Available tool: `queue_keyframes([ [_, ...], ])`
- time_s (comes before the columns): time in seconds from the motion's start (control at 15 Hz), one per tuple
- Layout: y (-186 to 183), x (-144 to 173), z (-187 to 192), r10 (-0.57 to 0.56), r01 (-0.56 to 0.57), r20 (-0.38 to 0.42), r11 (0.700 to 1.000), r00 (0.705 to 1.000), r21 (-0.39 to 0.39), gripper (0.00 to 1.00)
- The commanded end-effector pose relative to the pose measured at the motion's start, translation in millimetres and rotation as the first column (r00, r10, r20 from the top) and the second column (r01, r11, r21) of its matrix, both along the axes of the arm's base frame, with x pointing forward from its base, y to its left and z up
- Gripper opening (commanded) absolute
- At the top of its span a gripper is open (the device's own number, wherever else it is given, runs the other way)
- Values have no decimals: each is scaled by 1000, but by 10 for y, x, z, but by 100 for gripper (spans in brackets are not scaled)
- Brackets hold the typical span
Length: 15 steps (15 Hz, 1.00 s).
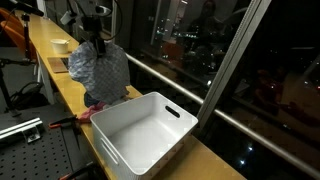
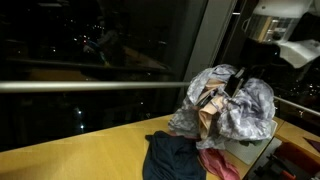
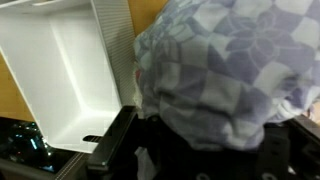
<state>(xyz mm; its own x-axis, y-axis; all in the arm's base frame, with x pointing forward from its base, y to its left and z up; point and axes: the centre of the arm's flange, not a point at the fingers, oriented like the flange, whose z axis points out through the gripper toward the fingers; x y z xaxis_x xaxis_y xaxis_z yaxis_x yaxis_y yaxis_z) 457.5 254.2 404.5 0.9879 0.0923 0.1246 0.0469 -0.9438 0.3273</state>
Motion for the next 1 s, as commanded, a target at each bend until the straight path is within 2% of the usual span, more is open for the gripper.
queue_keyframes([
  [0.0, -409, -194, 738, -68, 69, 43, 997, 997, -16, 0],
  [0.53, -1470, -286, 1715, -189, 192, 95, 981, 977, -26, 0],
  [0.8, -2028, -257, 1992, -220, 222, 101, 975, 970, -15, 0],
  [0.93, -2366, -135, 1946, -217, 218, 96, 976, 971, 7, 0],
])
